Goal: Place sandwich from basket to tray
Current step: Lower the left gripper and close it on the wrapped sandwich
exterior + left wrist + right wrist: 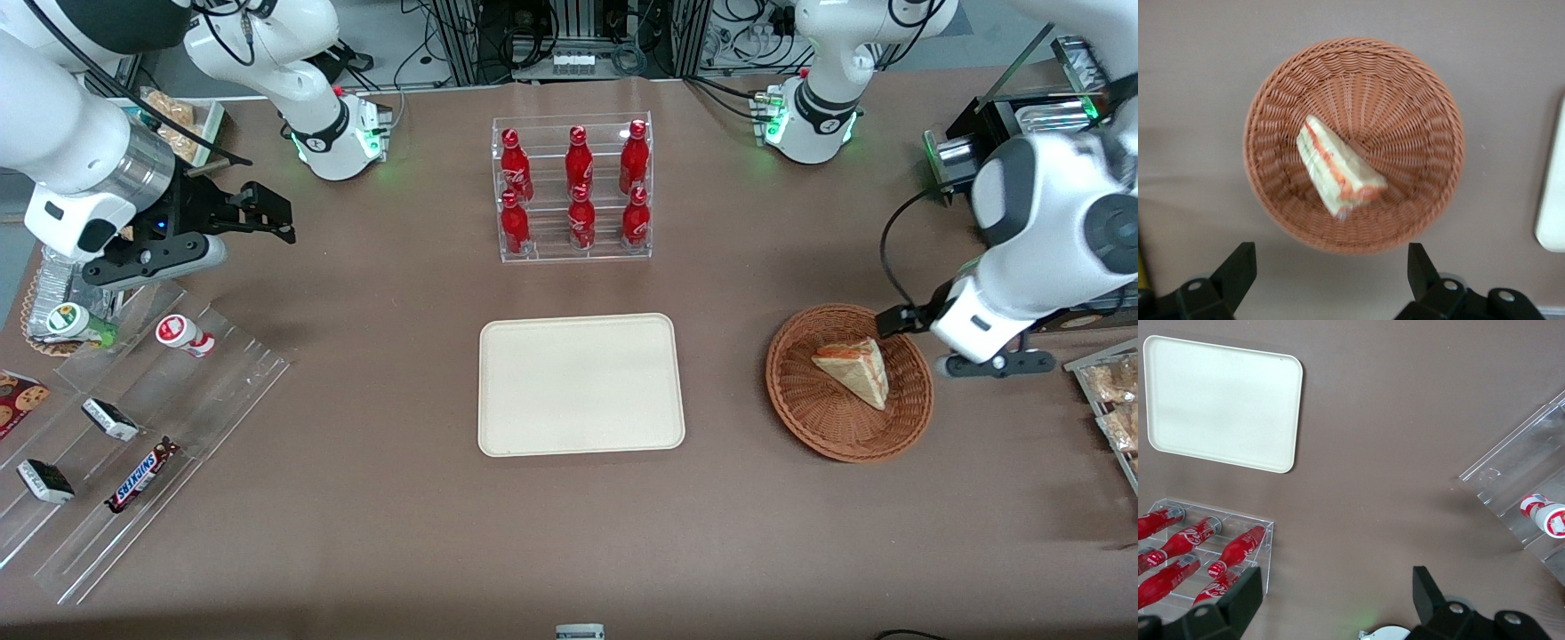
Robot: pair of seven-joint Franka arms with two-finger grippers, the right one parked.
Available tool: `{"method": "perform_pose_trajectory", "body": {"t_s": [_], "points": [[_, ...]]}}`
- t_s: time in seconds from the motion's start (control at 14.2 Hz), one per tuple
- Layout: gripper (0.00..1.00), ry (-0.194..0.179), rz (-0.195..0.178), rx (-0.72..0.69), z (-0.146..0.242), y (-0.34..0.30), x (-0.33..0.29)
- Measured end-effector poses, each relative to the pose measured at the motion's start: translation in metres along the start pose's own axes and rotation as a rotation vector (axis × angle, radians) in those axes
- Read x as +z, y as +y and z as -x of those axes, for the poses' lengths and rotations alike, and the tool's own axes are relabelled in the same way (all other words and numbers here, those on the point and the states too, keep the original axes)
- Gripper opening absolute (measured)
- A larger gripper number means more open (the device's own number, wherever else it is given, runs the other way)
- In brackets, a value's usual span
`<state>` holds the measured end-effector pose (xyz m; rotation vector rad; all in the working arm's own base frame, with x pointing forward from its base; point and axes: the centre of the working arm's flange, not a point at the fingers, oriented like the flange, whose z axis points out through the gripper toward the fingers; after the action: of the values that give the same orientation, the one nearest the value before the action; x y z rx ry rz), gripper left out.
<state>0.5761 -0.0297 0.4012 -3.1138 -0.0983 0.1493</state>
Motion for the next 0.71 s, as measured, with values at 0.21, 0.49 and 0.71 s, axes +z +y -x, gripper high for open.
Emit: {"method": "perform_pose_trajectory", "body": {"t_s": [0.21, 0.49, 0.71], "points": [[1.0, 0.002, -0.007, -0.143, 0.011, -0.006, 0.049], [1.0, 0.042, 0.007, -0.609, 0.018, -0.007, 0.086], [1.0, 0.076, 0.032, -0.806, 0.019, -0.006, 0.113]]}}
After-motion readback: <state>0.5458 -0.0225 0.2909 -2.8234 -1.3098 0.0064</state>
